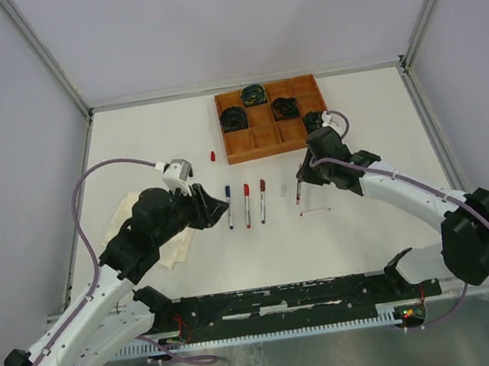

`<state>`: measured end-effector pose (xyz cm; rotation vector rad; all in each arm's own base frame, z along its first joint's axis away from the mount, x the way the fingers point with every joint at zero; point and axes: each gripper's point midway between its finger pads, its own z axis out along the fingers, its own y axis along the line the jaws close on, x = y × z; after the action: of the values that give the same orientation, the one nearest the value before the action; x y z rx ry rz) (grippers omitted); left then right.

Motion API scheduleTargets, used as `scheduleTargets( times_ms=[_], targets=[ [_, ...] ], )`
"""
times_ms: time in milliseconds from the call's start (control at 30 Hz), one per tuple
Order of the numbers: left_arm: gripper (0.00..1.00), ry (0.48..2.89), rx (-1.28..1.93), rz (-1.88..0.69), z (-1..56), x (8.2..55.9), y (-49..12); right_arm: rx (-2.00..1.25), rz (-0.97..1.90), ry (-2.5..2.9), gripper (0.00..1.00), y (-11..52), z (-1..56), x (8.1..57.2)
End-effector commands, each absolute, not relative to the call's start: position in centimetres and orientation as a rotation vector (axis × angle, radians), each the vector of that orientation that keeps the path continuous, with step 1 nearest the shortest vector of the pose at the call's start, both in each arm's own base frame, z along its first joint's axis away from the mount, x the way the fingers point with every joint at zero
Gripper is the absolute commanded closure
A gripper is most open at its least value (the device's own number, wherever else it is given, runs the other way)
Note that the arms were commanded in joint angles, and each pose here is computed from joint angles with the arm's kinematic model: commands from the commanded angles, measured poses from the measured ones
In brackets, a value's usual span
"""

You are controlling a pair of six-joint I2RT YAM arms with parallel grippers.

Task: Insert the pens into the pen caps
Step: Pick up the pen from the center of the board.

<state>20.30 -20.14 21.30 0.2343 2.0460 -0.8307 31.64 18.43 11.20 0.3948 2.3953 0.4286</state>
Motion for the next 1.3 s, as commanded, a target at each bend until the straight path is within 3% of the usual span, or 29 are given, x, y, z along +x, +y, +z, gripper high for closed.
scheduleTargets(
  times_ms=[0, 300, 600, 1267],
  targets=[
    [0.54, 1.959, 0.231, -0.979, 24.0, 20.5, -22.1, 0.425, 0.604, 2.282, 0.84, 21.6, 15.1, 29.8],
    [0.52, 1.956, 0.277, -1.059, 24.2, 20.2, -23.6, 0.462, 0.842, 2.142, 0.85, 26.9, 18.7, 25.9],
    [0.52, 1.981, 0.339, -1.115, 23.6, 19.6, -24.6, 0.384, 1.04, 2.043, 0.84, 32.7, 22.2, 25.2],
    [0.52, 1.982, 0.344, -1.111, 23.6, 19.6, -24.6, 0.248, 1.244, 1.974, 0.84, 37.0, 26.7, 23.7]
  ],
)
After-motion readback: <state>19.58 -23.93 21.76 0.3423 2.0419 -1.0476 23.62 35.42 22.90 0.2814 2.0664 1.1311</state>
